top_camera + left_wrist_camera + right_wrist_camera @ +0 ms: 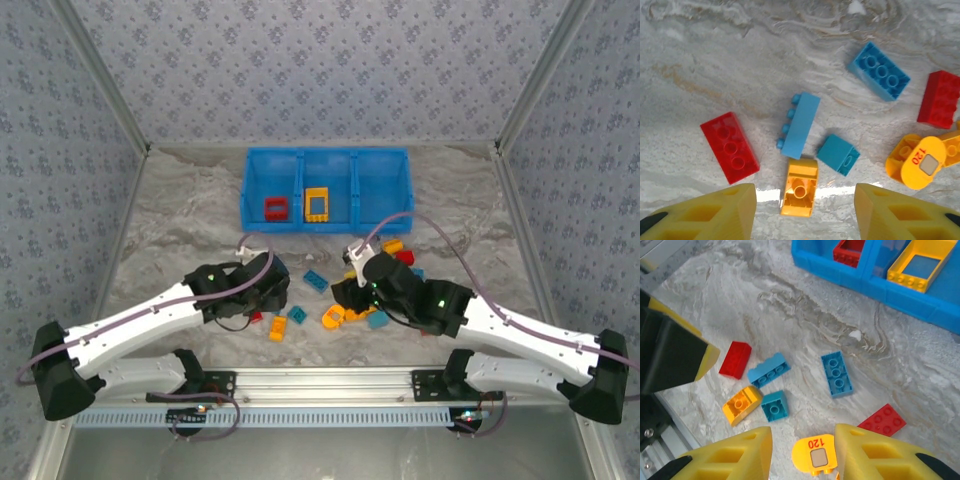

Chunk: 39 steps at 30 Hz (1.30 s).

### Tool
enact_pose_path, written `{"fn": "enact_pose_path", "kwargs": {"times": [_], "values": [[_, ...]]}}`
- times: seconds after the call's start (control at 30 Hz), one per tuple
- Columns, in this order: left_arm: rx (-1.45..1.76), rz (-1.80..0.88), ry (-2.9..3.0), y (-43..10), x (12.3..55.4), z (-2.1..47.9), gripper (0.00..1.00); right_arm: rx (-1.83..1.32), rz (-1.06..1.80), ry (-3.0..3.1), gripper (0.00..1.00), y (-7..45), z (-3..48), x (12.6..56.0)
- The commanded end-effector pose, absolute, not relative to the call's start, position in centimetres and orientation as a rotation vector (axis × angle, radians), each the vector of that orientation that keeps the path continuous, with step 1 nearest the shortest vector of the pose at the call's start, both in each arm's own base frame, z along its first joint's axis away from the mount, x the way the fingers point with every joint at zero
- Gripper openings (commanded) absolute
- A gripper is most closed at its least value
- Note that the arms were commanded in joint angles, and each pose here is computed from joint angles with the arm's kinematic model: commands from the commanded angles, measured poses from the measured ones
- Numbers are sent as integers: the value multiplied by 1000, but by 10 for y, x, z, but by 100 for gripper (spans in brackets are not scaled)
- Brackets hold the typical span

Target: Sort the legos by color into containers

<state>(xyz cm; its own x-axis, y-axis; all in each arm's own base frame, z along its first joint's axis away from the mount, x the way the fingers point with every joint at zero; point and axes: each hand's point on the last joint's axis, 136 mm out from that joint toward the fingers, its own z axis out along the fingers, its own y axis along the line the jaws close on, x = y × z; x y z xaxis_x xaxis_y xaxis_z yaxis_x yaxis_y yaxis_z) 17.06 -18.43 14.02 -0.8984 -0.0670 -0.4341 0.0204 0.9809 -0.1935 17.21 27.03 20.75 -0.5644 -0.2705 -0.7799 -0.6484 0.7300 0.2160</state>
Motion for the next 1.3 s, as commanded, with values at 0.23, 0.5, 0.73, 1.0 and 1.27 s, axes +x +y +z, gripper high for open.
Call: {"fn": "enact_pose_path", "kwargs": {"times": [0.23,0.5,0.73,1.0,1.27], "values": [[-471,-199,2752,-134,171,94,61,-1003,741,2033,50,311,199,117],[-607,-263,2774,-139,193,65,66,-1102,797,1982,71,330,194,92],[-615,-135,2838,-135,193,38,63,-1160,791,1966,77,342,194,83],[-615,-154,2839,-137,192,23,45,-1157,775,1971,76,348,193,86],[-584,-117,2772,-130,202,46,18,-1113,781,1947,74,349,207,90]]}}
